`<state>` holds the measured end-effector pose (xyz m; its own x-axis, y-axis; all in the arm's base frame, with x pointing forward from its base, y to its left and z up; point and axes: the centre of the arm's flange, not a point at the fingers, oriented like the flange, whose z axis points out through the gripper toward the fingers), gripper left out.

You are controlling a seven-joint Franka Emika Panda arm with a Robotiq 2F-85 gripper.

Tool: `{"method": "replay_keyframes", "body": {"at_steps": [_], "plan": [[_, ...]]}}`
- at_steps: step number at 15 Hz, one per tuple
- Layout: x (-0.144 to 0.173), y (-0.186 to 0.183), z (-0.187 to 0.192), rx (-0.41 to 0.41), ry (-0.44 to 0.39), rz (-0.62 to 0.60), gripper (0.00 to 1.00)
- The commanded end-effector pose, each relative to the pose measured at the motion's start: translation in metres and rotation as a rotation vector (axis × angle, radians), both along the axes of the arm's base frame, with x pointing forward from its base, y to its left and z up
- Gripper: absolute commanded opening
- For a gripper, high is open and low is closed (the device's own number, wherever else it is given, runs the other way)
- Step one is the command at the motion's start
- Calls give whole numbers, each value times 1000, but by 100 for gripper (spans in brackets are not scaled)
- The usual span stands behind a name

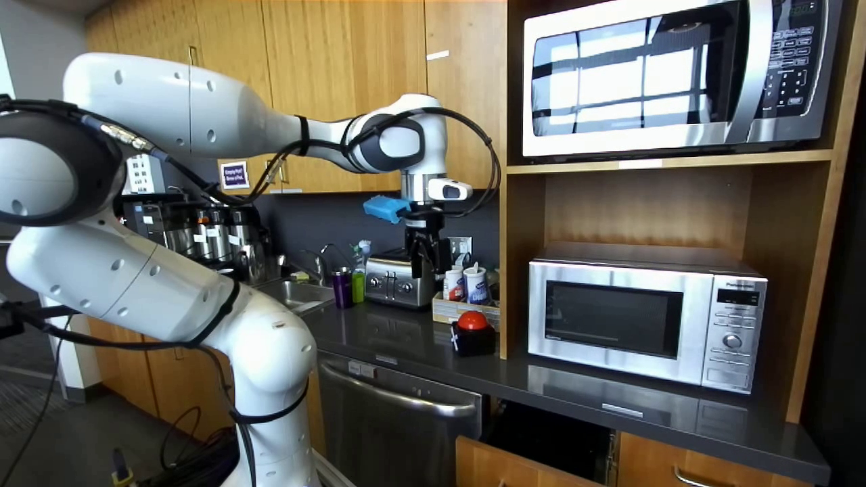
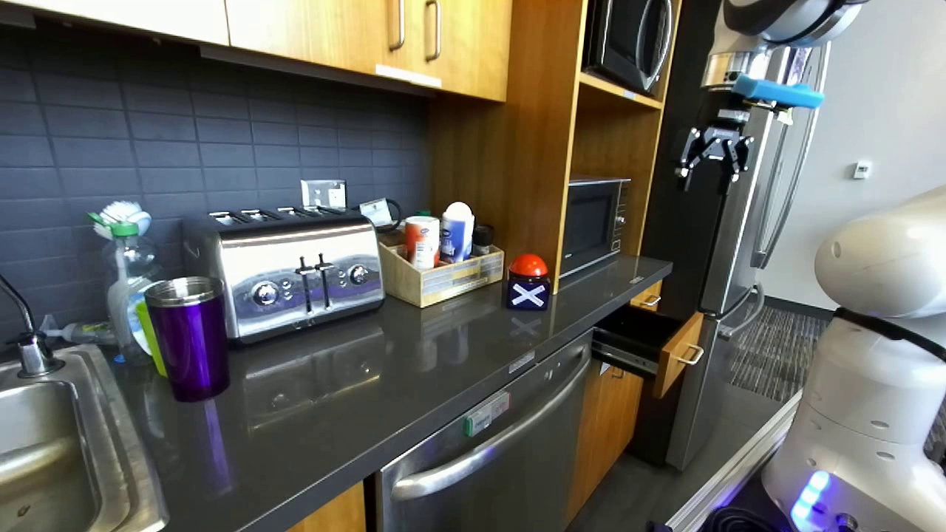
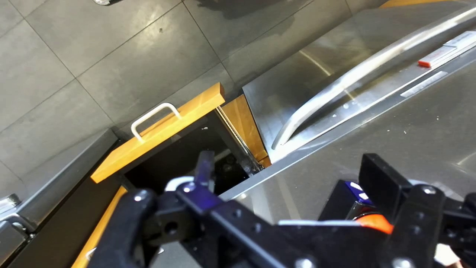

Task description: Close the open drawer

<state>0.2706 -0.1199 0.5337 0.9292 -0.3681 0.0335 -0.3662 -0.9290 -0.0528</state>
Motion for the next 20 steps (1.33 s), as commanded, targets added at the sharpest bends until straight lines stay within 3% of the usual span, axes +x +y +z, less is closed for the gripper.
{"method": "replay_keyframes", "body": {"at_steps": [1, 8, 14, 20], "plan": [[0, 0, 0, 0, 0, 0, 100], [30, 27, 1, -34, -50, -20, 100], [53, -17, 2, -109, -63, -58, 100], [57, -73, -16, -138, -24, -139, 100]]}}
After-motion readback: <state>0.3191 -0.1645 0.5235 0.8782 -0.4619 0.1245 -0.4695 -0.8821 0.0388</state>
